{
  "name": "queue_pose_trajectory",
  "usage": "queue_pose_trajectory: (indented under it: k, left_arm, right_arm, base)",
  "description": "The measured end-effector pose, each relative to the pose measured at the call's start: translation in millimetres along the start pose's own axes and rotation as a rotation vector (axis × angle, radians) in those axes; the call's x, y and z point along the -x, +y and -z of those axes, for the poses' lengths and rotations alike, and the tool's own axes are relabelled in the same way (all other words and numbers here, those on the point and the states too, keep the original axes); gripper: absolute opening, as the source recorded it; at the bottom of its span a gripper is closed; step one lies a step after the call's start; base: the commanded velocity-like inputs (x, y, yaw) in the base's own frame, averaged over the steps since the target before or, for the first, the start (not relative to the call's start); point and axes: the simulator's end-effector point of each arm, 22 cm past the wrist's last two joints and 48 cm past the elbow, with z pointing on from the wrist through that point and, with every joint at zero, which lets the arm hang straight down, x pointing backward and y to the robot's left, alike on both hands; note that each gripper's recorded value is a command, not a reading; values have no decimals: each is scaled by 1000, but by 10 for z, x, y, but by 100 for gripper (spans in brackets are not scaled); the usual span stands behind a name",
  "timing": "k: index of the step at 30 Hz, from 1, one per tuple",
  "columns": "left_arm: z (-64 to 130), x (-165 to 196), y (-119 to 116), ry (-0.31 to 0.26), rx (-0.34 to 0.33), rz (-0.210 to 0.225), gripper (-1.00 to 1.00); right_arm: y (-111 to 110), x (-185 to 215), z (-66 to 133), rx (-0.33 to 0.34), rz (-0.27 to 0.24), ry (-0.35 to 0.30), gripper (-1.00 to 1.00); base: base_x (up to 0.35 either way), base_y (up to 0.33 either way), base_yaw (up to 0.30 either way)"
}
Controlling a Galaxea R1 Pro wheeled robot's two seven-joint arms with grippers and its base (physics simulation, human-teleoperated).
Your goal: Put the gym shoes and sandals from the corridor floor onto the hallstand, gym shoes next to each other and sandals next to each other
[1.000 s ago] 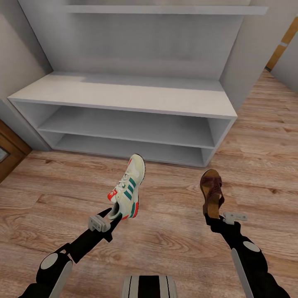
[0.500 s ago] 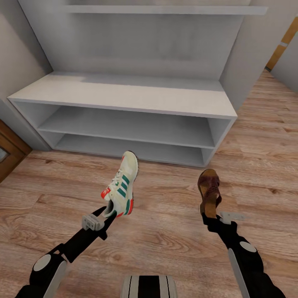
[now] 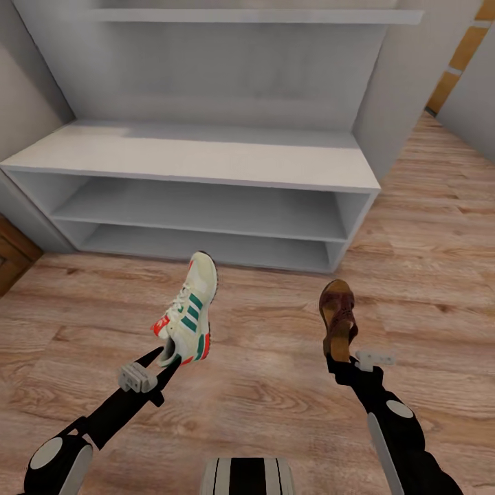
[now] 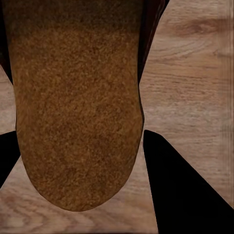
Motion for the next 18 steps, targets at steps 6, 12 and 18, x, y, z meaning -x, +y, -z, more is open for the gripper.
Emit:
queue_pose_trajectory:
  k: [6,12,18]
  left_arm:
    - [1,1,5,0,2,1,-100]
    - [2,1,4,-1,2,1,-100]
    - [1,-1,4,0,1,1,-100]
  right_arm:
    - [1,-2,1,0,0,0,-100]
    - [1,-2,0,0,0,0,-100]
    - [0,-5,-1,0,0,1,-100]
  base:
    - [0,0,-160]
    - [-1,0,-13]
    - [-157,0,-1]
